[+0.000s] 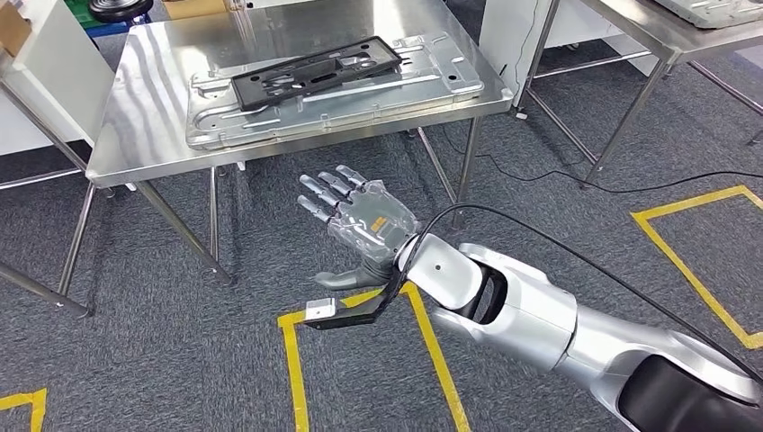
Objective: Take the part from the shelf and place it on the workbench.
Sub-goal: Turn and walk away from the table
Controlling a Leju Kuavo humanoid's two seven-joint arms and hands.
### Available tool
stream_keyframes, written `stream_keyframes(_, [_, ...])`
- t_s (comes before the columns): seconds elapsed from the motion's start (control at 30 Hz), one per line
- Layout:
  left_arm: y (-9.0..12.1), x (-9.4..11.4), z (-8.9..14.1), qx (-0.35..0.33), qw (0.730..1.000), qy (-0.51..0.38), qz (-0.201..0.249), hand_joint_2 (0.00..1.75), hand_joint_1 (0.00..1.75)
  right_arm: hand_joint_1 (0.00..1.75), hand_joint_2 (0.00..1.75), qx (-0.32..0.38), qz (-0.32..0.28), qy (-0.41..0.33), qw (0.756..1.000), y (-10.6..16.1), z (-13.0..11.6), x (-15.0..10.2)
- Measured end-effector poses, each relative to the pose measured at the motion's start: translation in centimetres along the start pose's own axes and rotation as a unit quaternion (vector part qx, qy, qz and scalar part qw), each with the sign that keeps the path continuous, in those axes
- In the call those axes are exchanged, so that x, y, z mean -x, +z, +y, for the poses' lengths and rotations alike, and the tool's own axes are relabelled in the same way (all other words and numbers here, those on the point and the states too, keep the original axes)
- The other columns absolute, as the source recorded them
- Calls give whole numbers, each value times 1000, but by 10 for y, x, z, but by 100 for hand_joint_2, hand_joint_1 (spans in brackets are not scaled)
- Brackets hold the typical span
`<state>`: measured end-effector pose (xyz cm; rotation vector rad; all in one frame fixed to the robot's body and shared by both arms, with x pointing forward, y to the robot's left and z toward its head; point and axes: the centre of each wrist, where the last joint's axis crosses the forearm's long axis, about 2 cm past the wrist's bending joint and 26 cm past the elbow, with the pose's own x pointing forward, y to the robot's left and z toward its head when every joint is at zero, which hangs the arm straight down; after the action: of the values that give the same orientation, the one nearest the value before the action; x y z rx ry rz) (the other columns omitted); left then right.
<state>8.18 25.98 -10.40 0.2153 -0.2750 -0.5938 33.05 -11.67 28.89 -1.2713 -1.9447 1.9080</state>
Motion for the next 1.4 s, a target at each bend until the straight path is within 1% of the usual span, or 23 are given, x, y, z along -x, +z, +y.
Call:
stream_keyframes(0.13, [1, 4, -2, 2, 1000, -1, 4, 0, 0, 0, 0, 4, 2, -4, 1000, -1, -1, 1])
stream_keyframes(0.47, [1, 1, -3, 3, 1000, 6, 4, 0, 0, 0, 0, 0, 5, -1, 1000, -1, 3, 2])
stream_keyframes(0.63, [0, -2, -2, 1, 1000, 9, 6, 0, 0, 0, 0, 8, 10, 11, 1000, -3, 1, 1])
stream_keyframes(1.03, [0, -2, -2, 0, 1000, 6, 14, 0, 0, 0, 0, 6, 17, 13, 1000, -3, 3, -2])
stream_keyframes(1.27, [1, 0, -3, 1, 1000, 6, 19, 0, 0, 0, 0, 5, 21, 7, 1000, -3, 2, -1])
stream_keyframes(1.4, [1, 0, -3, 2, 1000, 6, 20, 0, 0, 0, 0, -2, 25, -14, 1000, -2, 4, -3])
